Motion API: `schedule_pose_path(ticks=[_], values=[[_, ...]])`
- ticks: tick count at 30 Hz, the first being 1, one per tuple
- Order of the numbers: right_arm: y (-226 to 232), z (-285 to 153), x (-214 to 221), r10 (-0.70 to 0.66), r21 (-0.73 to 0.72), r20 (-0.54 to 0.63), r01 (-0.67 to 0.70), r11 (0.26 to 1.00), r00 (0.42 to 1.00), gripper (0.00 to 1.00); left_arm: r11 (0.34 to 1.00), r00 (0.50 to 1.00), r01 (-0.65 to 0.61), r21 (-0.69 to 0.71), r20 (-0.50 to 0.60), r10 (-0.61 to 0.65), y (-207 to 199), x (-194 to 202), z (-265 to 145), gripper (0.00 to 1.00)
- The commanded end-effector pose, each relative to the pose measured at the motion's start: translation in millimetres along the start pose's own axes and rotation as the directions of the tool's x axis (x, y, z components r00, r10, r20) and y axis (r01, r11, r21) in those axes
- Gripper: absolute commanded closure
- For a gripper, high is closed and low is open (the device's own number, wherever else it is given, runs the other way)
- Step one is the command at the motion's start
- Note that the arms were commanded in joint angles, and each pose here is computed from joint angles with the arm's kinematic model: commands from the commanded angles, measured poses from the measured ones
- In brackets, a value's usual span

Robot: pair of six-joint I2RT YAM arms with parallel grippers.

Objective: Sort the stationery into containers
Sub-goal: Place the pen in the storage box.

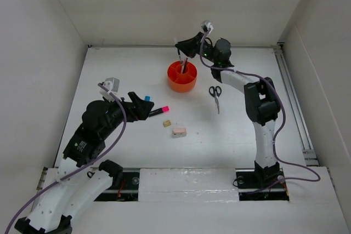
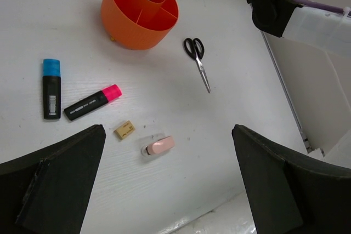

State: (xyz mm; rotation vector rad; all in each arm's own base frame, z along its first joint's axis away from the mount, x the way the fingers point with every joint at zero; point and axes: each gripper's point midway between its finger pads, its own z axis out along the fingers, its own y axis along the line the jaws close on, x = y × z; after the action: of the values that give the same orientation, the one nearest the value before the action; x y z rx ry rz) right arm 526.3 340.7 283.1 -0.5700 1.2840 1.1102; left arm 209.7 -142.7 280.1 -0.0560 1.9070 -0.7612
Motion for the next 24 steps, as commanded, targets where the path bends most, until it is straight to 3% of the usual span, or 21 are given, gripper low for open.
schedule_pose_path(ticks=[1, 14, 24], values=[[13, 0, -6, -0.031, -0.069, 0.047, 0.034, 0.997, 0.998, 1.00, 0.998, 0.999, -0.028, 0.059, 0.034, 0.026, -11, -8, -1, 0.00], [-4, -9, 40, 0.048, -0.026, 0.001, -0.048, 0.998, 0.999, 1.00, 0.993, 0.998, -0.043, 0.106, 0.055, 0.037, -20, -12, -9, 0.00], [-4, -12, 51, 0.088, -0.026, 0.000, -0.088, 0.996, 0.996, 0.98, 0.993, 0.998, -0.043, 0.114, 0.050, 0.037, -21, -11, -9, 0.00]])
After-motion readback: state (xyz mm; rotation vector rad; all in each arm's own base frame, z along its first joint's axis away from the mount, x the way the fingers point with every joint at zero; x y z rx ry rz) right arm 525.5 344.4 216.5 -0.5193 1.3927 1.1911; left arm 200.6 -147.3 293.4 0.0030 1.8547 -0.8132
